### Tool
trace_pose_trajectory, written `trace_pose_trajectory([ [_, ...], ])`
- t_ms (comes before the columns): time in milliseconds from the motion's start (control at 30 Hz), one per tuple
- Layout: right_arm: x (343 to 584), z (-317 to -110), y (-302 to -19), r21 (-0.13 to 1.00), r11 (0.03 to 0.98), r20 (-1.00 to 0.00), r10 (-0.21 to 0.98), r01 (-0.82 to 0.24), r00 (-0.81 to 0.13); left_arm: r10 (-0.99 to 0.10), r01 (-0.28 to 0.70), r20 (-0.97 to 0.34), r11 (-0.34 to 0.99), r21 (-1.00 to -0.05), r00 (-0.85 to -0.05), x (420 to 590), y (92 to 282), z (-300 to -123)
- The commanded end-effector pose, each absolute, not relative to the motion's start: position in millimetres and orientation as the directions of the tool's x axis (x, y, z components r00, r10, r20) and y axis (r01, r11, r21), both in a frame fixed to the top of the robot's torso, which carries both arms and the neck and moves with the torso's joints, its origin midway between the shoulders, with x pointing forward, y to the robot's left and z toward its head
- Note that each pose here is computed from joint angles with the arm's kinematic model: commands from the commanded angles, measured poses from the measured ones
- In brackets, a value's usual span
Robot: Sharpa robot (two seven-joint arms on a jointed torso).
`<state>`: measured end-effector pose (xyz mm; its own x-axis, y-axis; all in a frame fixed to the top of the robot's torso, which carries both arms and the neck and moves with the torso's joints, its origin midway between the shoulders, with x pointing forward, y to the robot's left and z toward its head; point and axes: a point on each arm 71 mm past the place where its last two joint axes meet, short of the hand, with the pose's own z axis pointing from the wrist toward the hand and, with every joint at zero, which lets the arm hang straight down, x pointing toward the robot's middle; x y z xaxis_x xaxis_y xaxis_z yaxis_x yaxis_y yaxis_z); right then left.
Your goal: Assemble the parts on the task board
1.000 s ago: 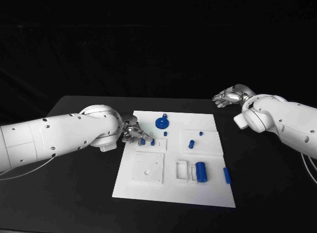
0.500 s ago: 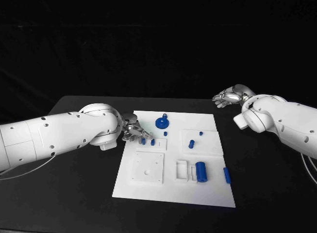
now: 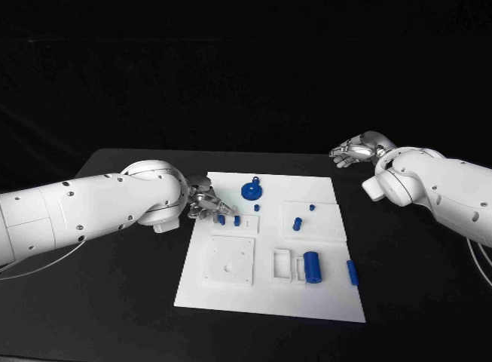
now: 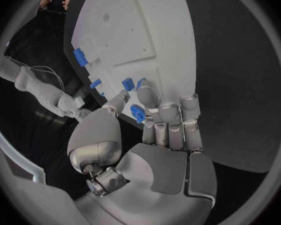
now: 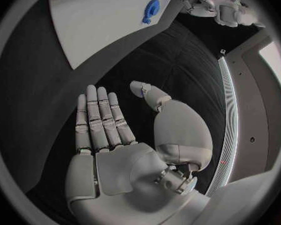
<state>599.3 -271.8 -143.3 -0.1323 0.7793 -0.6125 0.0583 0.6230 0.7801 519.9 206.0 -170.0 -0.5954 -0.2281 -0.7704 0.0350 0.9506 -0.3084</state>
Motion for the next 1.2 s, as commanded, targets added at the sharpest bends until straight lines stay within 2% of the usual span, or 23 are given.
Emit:
trace_pose_trajectory([
  [33,599.1,-143.3,-270.7,0.777,0.628,-0.617,0.774,0.048,-0.144,-0.222,0.041,-0.763,0.950,-0.309,-0.607,519.3,205.2,-170.3],
  [500,599.0,-143.2,-271.3,0.776,0.628,-0.617,0.774,0.048,-0.143,-0.185,0.063,-0.782,0.959,-0.275,-0.596,519.7,205.0,-169.7],
  [1200,599.1,-143.9,-270.7,0.777,0.628,-0.617,0.774,0.049,-0.145,-0.194,0.066,-0.778,0.955,-0.289,-0.597,519.5,202.7,-169.6],
])
